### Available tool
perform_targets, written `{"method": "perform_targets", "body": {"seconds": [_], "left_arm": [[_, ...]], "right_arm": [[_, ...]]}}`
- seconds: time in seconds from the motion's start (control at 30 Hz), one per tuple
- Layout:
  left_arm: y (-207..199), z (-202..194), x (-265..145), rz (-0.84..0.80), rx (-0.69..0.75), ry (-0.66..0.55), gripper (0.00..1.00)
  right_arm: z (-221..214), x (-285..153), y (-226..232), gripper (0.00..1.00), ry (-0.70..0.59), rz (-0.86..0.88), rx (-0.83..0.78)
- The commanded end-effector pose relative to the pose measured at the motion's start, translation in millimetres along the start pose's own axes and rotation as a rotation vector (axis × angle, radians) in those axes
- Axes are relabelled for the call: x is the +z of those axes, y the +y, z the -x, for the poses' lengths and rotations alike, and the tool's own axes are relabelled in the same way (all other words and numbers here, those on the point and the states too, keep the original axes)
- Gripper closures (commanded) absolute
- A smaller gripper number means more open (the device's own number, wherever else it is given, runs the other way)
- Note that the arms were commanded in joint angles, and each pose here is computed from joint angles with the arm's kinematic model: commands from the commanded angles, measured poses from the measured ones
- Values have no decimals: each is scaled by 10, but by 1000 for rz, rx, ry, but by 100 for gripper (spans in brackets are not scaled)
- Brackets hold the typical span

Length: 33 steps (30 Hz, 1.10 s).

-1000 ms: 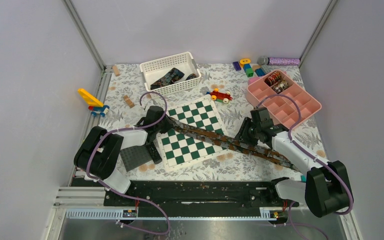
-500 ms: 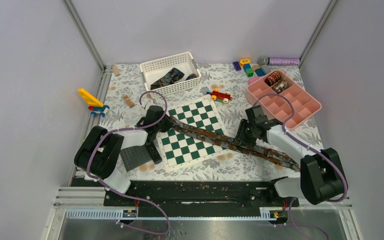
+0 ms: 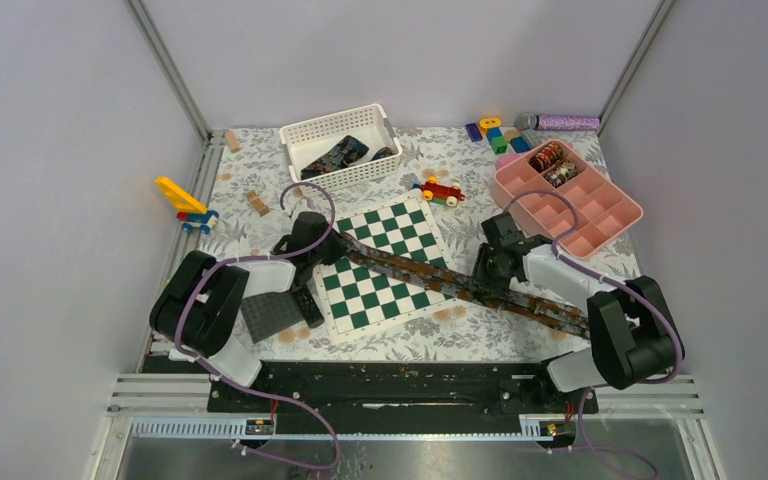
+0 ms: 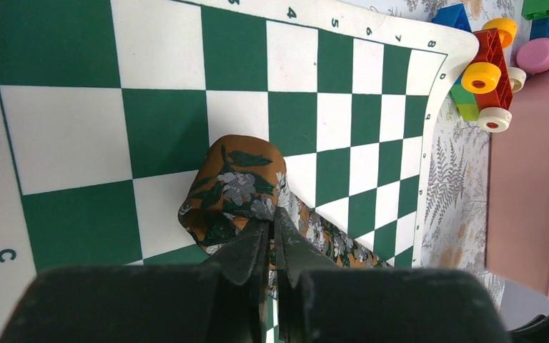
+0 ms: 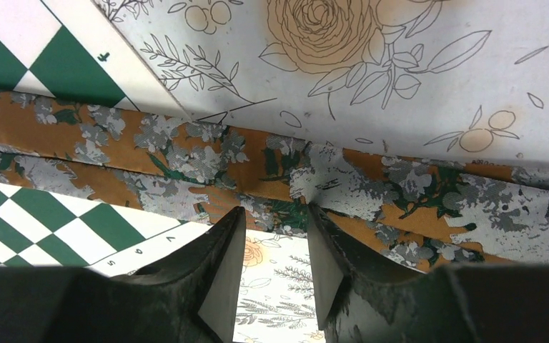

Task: Roll the ties
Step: Flatten out the tie at the center of the board.

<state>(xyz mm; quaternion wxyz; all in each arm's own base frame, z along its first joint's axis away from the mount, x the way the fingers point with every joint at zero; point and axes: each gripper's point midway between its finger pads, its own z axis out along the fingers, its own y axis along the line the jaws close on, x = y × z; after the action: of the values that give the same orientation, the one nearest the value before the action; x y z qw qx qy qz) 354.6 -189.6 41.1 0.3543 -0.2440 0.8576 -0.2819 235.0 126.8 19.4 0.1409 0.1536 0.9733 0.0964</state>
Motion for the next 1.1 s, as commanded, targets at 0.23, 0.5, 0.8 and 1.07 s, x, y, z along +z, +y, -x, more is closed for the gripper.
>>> {"method": "perform_targets", "body": {"seconds": [0.23, 0.5, 0.8, 1.07], "left_arm": [[-110, 27, 2, -58, 18, -1, 99], [-120, 23, 0, -64, 19, 1, 100], [-114, 13, -5, -67, 25, 3, 100], [-114, 14, -7, -67, 26, 2, 100]], "right_arm": [[315, -293, 169, 56, -117, 25, -12], [253, -17, 67, 55, -49, -53, -25], [131, 163, -12, 65, -5, -74, -22], [91, 196, -35, 88, -2, -70, -21]]}}
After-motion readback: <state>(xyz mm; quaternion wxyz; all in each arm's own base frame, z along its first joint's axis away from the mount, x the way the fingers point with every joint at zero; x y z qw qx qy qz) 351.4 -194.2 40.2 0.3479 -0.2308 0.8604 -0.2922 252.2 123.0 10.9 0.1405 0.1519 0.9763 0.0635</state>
